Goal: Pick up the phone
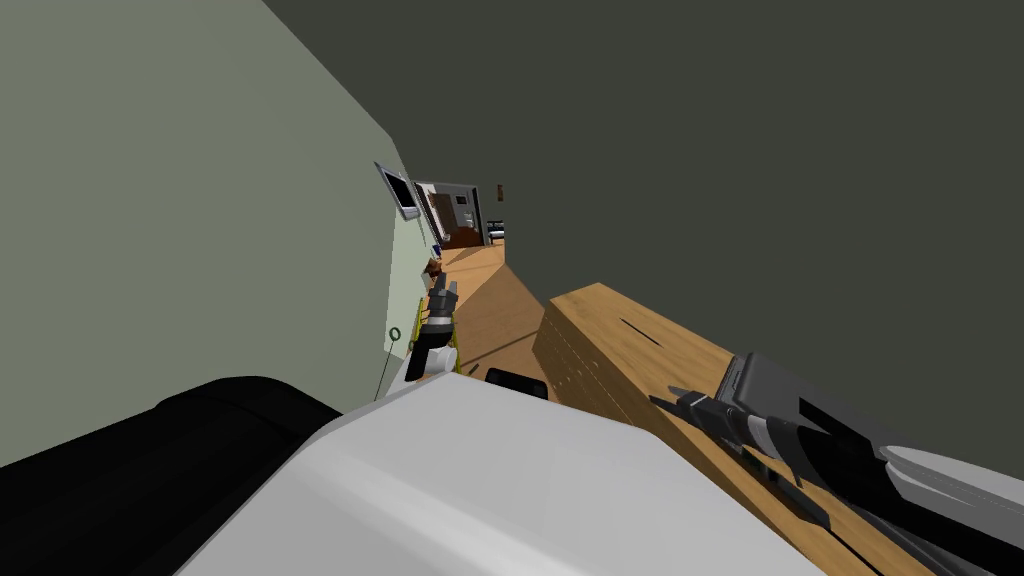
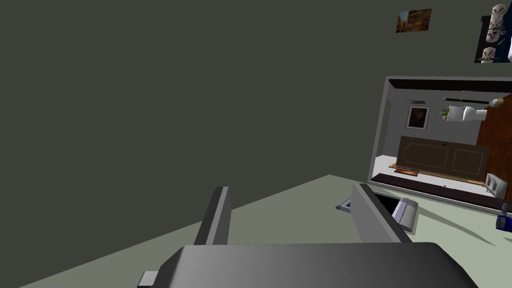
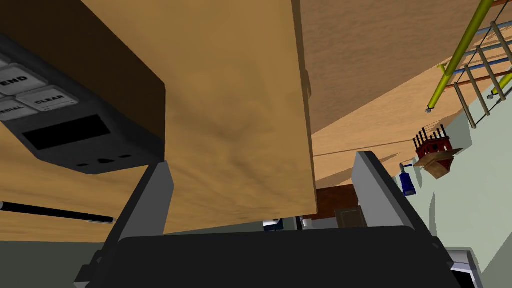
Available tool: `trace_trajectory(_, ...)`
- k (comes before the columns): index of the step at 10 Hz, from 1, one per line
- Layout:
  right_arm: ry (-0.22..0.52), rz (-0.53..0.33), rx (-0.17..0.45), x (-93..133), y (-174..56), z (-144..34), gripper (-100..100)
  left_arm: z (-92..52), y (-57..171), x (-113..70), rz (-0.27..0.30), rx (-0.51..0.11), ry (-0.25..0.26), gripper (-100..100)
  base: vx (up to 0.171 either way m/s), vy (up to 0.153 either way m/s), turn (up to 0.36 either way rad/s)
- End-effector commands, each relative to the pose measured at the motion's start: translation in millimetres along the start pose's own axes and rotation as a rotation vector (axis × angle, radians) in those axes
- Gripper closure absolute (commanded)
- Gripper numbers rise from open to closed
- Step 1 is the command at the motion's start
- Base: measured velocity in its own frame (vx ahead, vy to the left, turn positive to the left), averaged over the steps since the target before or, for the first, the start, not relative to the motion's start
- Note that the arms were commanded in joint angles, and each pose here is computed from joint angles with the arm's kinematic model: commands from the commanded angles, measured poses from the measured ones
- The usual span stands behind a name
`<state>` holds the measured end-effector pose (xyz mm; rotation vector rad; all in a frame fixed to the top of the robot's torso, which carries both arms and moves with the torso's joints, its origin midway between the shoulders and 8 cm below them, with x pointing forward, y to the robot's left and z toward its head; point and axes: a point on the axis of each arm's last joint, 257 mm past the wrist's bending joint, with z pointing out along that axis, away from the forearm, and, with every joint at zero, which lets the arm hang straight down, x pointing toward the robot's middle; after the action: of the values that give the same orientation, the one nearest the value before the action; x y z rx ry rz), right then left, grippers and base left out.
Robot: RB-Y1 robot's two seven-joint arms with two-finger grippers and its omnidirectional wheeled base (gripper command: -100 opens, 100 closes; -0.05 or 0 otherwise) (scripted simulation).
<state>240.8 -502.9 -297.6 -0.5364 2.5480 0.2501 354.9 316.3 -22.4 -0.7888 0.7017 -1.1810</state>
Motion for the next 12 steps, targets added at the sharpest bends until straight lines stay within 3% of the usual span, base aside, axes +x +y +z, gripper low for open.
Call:
trace_trajectory(1, 0.055, -0.037, 0.014, 8, -9, -6.9, -100, 0.0, 0, 0.0, 0.0, 0.0, 0.0, 0, 0.063, 0.009, 0.038)
trace_trajectory(5, 0.099, -0.064, 0.024, 16, -17, -12.3, -100, 0.0, 0, 0.0, 0.0, 0.0, 0.0, 0, 0.021, 0.003, -0.009)
trace_trajectory(12, 0.345, -0.202, 0.05, 66, -51, -46.2, -100, 0.0, 0, 0.0, 0.0, 0.0, 0.0, 0, 0.04, 0.004, -0.025)
